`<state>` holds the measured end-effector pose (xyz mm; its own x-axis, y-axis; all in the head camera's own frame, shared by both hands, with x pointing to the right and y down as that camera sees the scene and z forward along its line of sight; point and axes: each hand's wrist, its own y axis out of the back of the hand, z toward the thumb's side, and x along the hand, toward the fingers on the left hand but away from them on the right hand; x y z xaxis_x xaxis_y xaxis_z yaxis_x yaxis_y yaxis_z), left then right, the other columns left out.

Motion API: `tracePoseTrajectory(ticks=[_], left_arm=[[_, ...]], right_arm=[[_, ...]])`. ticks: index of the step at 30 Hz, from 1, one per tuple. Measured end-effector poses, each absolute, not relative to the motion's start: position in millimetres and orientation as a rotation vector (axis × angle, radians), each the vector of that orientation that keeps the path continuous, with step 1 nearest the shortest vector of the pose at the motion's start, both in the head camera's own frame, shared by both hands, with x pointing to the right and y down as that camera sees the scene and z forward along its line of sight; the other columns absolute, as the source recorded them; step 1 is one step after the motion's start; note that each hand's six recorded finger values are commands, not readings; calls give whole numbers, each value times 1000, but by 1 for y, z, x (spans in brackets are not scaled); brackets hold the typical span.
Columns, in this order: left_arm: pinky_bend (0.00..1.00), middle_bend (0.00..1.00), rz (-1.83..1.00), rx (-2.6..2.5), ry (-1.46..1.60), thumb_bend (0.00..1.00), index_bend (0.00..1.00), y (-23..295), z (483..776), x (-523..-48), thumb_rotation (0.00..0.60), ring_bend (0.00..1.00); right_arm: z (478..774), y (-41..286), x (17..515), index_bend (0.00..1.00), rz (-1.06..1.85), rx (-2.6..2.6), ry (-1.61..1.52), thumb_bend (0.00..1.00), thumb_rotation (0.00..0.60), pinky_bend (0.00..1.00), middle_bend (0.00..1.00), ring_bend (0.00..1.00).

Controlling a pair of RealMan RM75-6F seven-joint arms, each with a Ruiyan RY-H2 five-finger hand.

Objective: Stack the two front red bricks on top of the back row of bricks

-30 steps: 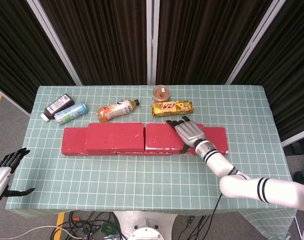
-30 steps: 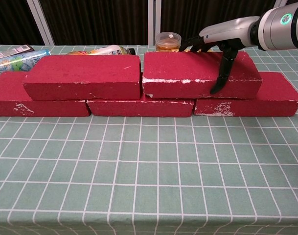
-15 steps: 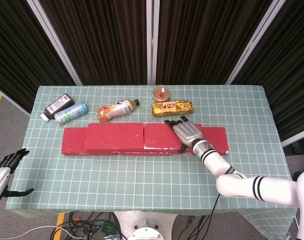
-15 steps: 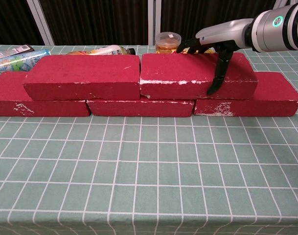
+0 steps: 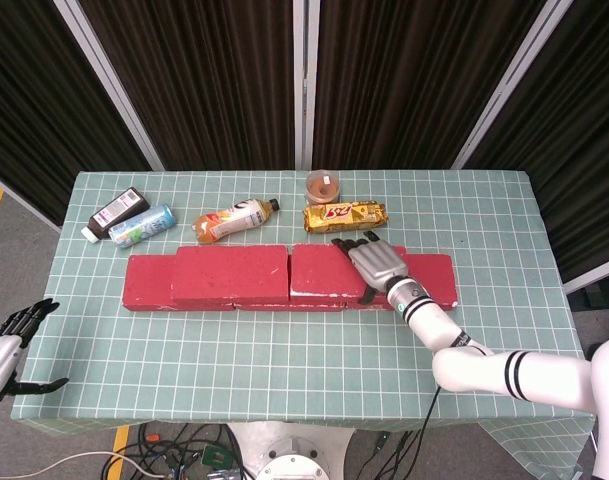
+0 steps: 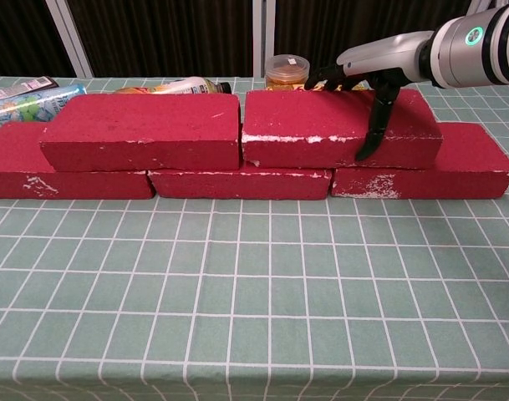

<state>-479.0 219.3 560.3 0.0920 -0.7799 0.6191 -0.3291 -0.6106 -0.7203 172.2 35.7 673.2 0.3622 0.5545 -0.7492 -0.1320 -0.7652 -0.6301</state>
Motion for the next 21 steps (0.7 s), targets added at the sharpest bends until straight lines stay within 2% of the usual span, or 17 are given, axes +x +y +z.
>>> tracePoseTrajectory(ticks=[21], left_arm=[[0, 0, -1536, -1987, 1082, 31, 0, 219, 561, -479, 600, 0]], right_arm=[[674, 38, 167, 0, 1433, -2036, -363, 80, 600, 0, 292, 236]])
